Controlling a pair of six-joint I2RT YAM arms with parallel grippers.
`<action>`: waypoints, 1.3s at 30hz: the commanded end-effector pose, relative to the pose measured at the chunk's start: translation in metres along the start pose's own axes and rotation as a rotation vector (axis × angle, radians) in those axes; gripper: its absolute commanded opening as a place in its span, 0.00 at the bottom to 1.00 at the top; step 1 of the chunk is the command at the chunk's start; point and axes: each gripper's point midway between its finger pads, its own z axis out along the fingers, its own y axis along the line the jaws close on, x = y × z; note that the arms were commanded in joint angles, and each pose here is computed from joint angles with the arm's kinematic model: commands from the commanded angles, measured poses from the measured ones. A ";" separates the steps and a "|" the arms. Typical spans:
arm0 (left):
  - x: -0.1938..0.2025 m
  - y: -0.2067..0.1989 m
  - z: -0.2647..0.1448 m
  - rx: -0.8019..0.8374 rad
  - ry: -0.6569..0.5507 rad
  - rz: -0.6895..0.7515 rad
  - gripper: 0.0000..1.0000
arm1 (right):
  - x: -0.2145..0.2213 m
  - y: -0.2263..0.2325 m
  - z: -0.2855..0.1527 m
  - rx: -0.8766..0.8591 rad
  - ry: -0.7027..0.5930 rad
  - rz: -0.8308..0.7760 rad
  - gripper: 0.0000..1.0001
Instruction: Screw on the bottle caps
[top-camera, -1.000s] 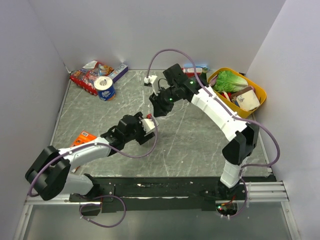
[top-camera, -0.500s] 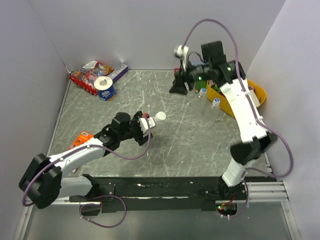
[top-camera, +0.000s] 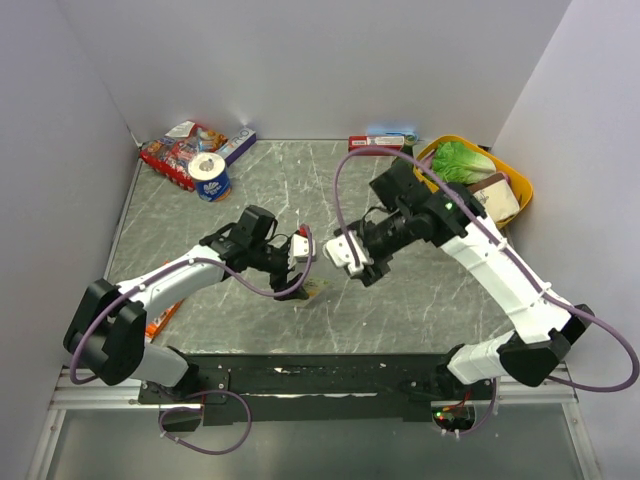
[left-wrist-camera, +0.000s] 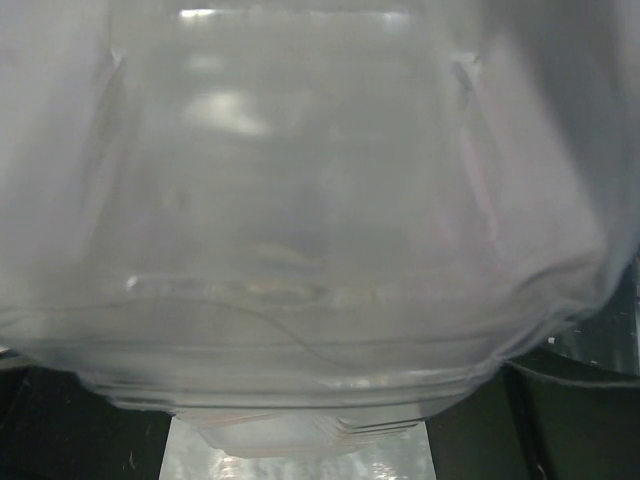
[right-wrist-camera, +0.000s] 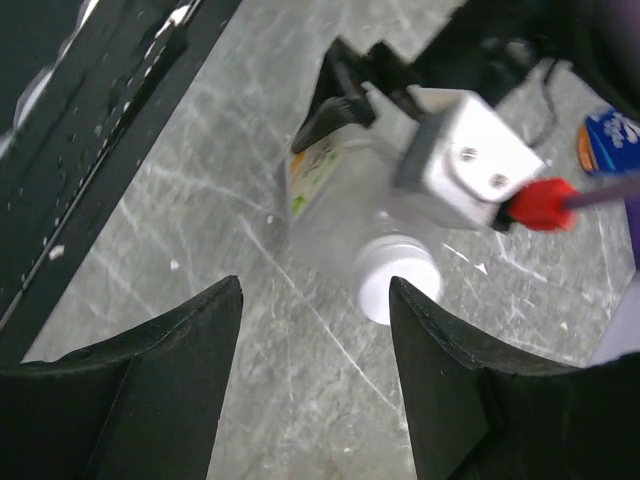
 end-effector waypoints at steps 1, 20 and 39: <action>-0.028 -0.010 -0.005 0.070 -0.085 0.068 0.01 | 0.002 0.001 -0.004 0.021 0.052 -0.168 0.68; -0.031 -0.008 -0.003 0.105 -0.061 0.145 0.01 | 0.004 -0.016 0.013 -0.010 0.023 -0.212 0.66; -0.048 0.020 -0.009 -0.107 -0.143 0.154 0.01 | 0.010 -0.029 0.026 -0.119 -0.017 0.170 0.00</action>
